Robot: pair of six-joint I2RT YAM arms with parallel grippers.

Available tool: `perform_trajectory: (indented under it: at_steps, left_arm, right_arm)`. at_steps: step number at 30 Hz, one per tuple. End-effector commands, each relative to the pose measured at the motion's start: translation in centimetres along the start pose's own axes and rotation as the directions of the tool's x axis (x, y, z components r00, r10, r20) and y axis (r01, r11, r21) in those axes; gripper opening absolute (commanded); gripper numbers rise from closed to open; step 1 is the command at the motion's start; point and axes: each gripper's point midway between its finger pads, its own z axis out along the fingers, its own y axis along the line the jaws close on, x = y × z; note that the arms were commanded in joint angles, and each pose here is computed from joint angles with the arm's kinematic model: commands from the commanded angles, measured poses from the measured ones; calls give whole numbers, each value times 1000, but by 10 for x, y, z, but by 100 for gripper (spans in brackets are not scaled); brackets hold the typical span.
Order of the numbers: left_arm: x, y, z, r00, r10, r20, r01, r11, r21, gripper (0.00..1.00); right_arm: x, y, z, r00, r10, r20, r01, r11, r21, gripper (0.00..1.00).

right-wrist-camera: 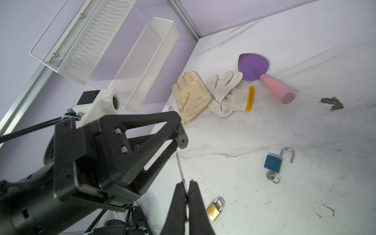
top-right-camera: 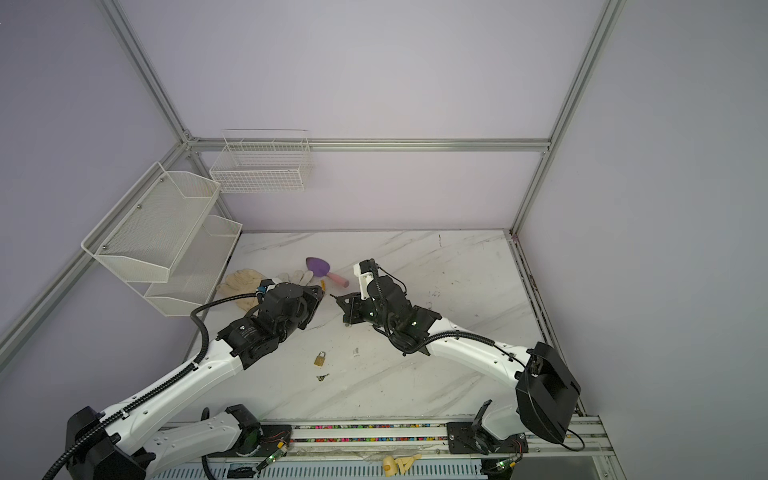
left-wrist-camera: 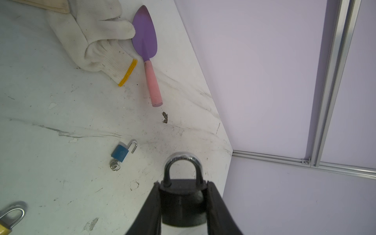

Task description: Unlock with the key

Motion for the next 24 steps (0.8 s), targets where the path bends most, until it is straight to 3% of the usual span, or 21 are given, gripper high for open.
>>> perform_trajectory:
  at_steps: [1, 8, 24]
  left_arm:
    - [-3, -8, -1, 984, -177, -8, 177, 980, 88, 0]
    - [-3, -14, -3, 978, -209, -29, 211, 971, 114, 0]
    - [-1, -19, -7, 977, -206, -62, 213, 967, 140, 0]
  right_arm:
    - [-5, 6, 10, 996, -48, 82, 46, 999, 19, 0]
    - [-10, -3, 12, 986, -124, 111, 113, 989, 99, 0]
    - [-29, 12, 5, 974, -172, 151, 159, 983, 92, 0]
